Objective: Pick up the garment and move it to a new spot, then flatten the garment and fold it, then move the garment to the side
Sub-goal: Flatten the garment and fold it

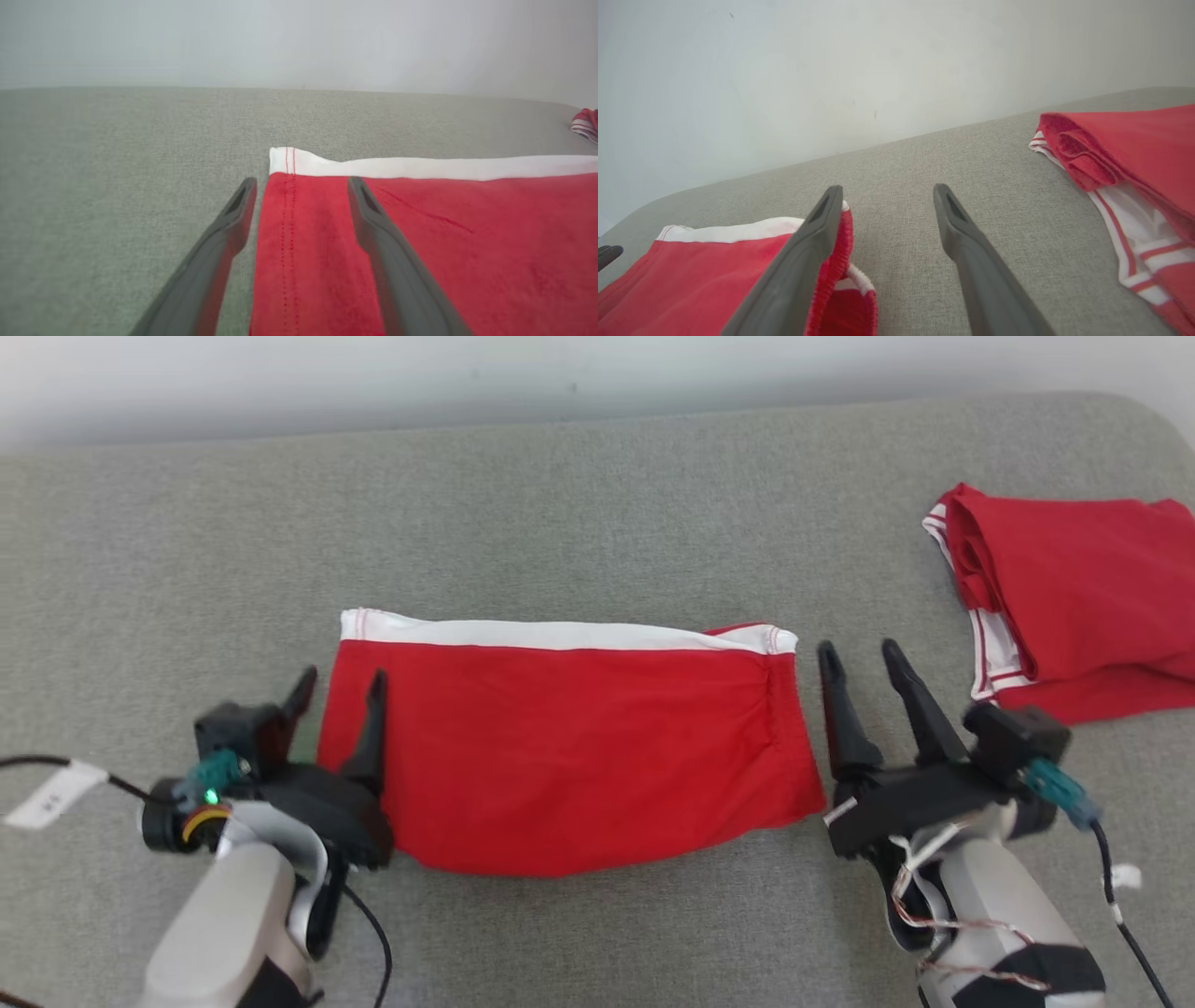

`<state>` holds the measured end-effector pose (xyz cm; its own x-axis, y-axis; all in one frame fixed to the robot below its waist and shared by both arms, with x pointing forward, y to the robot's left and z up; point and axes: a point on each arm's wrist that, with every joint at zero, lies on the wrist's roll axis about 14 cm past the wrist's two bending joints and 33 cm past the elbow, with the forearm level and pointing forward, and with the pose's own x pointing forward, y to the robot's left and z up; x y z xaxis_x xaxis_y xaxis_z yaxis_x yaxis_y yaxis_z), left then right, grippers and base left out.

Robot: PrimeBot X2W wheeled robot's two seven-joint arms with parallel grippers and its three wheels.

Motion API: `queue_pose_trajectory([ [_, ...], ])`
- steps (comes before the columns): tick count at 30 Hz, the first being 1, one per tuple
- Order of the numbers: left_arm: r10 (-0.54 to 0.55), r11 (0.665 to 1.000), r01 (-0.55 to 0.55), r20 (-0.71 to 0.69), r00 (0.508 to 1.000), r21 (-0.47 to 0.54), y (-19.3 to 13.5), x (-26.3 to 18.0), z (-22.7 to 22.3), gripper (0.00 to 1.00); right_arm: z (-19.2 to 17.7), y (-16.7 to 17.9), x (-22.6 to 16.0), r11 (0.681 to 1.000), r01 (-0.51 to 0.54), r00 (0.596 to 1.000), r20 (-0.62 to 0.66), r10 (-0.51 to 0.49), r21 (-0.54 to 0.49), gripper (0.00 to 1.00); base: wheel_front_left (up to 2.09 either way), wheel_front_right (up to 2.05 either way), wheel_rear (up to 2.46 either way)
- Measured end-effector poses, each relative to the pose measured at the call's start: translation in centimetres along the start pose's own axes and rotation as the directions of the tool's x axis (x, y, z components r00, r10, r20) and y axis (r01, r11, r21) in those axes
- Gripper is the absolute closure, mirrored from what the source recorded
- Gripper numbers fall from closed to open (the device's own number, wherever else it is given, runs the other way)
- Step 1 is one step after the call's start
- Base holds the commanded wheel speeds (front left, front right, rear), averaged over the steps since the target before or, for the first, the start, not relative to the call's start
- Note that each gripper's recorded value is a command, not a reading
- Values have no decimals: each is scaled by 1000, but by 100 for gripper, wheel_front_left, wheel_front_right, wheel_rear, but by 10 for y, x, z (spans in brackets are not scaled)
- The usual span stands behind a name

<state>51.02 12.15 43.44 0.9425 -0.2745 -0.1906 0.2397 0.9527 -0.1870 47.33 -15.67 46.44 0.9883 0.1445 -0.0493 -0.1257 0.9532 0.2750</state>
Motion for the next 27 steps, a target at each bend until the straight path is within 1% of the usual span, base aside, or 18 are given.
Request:
queue_pose_trajectory([
  [3,25,999,-25,-17,1000,-20,4,-13,-10,0,-1,-3,-9,1000,14,1000,7,-14,4,0,0,0,0],
  [7,47,999,-48,-61,997,-18,9,-24,-28,0,-3,-3,-16,1000,20,1000,10,-20,2,0,0,0,0],
  [12,65,997,-69,-136,989,-26,13,-29,-53,0,-8,-3,-21,1000,27,1000,0,-27,3,0,0,0,0],
  [16,57,996,-67,-160,985,-60,6,-26,-57,0,-7,-4,-22,999,32,999,1,-32,1,0,0,0,0],
  [18,53,996,-64,-176,983,-59,5,-25,-59,0,-6,-3,-23,999,33,999,4,-33,1,0,0,0,0],
  [19,52,996,-65,-182,982,-67,4,-25,-60,46,-6,-4,-24,999,35,999,5,-35,1,0,0,0,0],
  [20,52,995,-68,-188,981,-75,3,-25,-61,70,-5,-4,-24,999,35,999,6,-35,0,0,0,0,0],
  [21,47,994,-64,-193,980,-83,1,-26,-62,100,-5,-4,-25,999,36,999,7,-36,-1,0,0,0,0],
  [27,25,995,-44,-199,980,-93,-11,-31,-61,100,1,-4,-32,999,42,999,21,-42,0,0,0,0,0],
])
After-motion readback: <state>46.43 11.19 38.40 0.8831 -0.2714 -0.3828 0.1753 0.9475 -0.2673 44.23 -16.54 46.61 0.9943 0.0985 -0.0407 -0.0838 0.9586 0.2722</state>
